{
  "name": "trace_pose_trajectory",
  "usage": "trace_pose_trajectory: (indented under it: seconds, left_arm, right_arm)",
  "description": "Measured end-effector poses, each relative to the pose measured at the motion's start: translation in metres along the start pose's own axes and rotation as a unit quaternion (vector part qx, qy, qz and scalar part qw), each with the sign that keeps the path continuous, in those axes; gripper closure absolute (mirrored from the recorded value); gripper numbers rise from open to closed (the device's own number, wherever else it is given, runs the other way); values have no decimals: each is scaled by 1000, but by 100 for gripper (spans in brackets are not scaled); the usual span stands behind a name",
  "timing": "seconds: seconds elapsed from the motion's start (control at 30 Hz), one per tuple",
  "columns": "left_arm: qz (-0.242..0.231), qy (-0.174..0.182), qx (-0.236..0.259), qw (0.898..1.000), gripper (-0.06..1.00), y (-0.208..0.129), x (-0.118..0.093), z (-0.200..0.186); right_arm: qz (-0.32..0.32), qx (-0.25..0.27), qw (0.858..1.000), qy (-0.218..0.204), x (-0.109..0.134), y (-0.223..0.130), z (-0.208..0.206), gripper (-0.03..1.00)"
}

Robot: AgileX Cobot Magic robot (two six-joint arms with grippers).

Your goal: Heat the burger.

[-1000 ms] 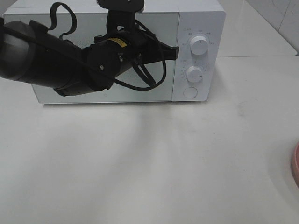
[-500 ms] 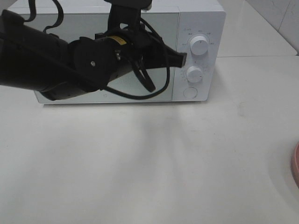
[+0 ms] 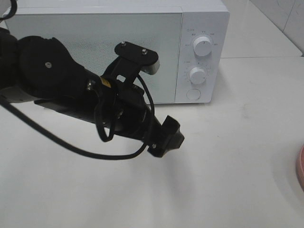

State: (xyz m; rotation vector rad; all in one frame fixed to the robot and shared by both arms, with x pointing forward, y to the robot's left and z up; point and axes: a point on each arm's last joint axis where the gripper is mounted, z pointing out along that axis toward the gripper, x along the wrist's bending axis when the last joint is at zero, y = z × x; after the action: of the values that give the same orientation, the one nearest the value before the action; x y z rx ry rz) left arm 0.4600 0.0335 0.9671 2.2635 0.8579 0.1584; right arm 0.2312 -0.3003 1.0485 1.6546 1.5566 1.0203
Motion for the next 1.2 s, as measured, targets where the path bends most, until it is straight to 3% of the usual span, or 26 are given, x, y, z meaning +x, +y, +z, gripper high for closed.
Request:
trace_pose_trajectory:
  seconds: [0.2, 0.37, 0.4, 0.47, 0.5, 0.63, 0.67, 0.73, 0.8, 0.83, 0.87, 0.93, 0.97, 1.1, 1.17, 1.2]
  left_arm:
    - [37, -31, 63, 997, -5, -6, -4, -22]
    - [-13, -26, 118, 993, -5, -12, 19, -53]
    - [-42, -13, 133, 990, -5, -15, 36, -68]
    - [-52, -6, 138, 989, -5, -16, 43, -76]
    - [-82, 6, 151, 985, -5, -21, 60, -94]
    - [-130, 29, 153, 979, -5, -28, 85, -122]
    - [-169, 49, 146, 973, -5, -35, 101, -143]
    - [-186, 58, 141, 971, -5, -37, 107, -152]
    - [-245, 90, 129, 957, -5, -48, 119, -184]
    - [-245, 90, 129, 957, -5, -48, 119, -184]
    - [-279, 112, 125, 945, -5, -56, 124, -203]
    - [-295, 125, 122, 939, -5, -60, 125, -212]
    - [-314, 150, 115, 931, -5, -65, 123, -228]
    - [-324, 188, 96, 922, -5, -70, 114, -251]
    - [-318, 228, 64, 918, -5, -75, 95, -276]
    - [-318, 228, 64, 918, -5, -75, 95, -276]
  right_arm:
    - [0, 0, 1000, 0, 0, 0, 0, 22]
    - [0, 0, 1000, 0, 0, 0, 0, 22]
    - [0, 0, 1000, 0, 0, 0, 0, 22]
    - [0, 0, 1000, 0, 0, 0, 0, 22]
    - [0, 0, 1000, 0, 0, 0, 0, 22]
    - [0, 0, 1000, 0, 0, 0, 0, 22]
    - [0, 0, 1000, 0, 0, 0, 0, 22]
    - [0, 0, 1000, 0, 0, 0, 0, 22]
    - [0, 0, 1000, 0, 0, 0, 0, 22]
    - [0, 0, 1000, 0, 0, 0, 0, 22]
    - [0, 0, 1000, 0, 0, 0, 0, 22]
    - [0, 0, 1000, 0, 0, 0, 0, 22]
    - [0, 0, 1000, 0, 0, 0, 0, 22]
    - [0, 0, 1000, 0, 0, 0, 0, 22]
    - [0, 0, 1000, 0, 0, 0, 0, 22]
    - [0, 0, 1000, 0, 0, 0, 0, 22]
